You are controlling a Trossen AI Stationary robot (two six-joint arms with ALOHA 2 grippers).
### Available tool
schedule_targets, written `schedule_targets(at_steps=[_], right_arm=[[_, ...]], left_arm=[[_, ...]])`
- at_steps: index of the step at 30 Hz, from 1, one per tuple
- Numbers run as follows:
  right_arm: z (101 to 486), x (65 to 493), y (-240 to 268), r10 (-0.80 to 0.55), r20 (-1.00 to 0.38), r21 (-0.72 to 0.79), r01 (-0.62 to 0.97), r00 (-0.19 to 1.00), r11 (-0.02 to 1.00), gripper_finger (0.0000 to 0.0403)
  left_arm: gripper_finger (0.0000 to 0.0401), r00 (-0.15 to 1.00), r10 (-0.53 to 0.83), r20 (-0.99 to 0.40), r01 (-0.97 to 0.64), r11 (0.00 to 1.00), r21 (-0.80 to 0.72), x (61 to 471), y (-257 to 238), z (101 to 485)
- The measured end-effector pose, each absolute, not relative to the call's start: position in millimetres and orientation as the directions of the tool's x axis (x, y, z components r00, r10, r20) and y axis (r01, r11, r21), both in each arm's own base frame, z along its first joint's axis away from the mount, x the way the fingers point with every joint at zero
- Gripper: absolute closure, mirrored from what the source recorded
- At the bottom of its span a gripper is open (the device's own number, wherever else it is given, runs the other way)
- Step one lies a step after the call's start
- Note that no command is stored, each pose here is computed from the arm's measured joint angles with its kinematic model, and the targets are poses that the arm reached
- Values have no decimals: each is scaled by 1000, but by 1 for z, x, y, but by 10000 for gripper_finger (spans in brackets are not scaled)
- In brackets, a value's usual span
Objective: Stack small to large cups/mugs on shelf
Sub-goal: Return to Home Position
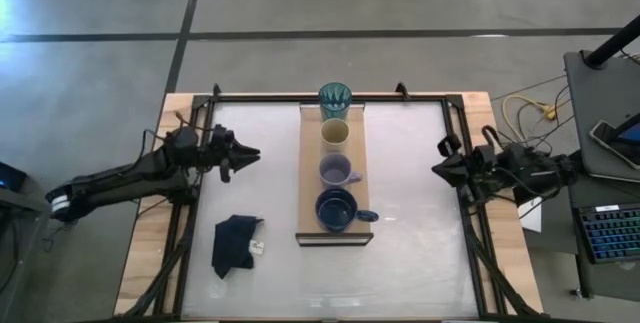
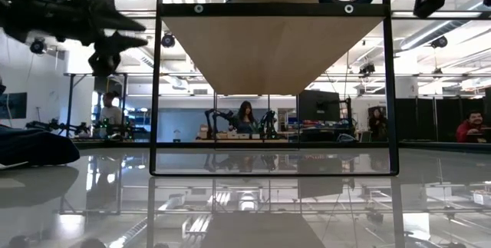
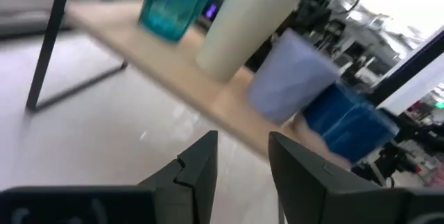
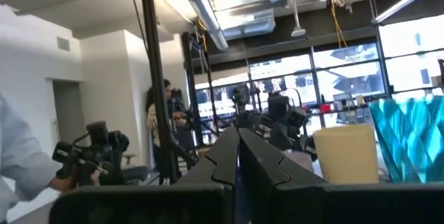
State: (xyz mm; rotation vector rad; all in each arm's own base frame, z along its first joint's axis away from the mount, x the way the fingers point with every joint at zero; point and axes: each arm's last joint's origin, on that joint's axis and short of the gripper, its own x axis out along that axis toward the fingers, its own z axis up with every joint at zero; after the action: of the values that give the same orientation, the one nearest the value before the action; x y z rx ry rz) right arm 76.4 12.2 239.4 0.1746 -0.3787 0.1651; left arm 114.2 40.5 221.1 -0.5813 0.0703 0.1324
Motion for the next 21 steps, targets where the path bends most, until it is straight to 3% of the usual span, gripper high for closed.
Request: schedule_targets(at_steps=[4,12,18,21], right_arm=[[230,80,13,128,354,139,-188,926,972,394],[198,90,13,88,341,147,-145,936,978,394],[198,90,13,76,338,111,-120,938,987,394],[190,93,11,-4,244,147,-33,970,989,394]], left_arm=[[286,979,104,-176,-186,809,-557,110,39,214],[286,974,122,-191,-212,788,-578,104,37,212],[286,955,151,-255,-280,741,-610,97,35,205],[286,949,160,-272,-298,735,-609,95,34,203]])
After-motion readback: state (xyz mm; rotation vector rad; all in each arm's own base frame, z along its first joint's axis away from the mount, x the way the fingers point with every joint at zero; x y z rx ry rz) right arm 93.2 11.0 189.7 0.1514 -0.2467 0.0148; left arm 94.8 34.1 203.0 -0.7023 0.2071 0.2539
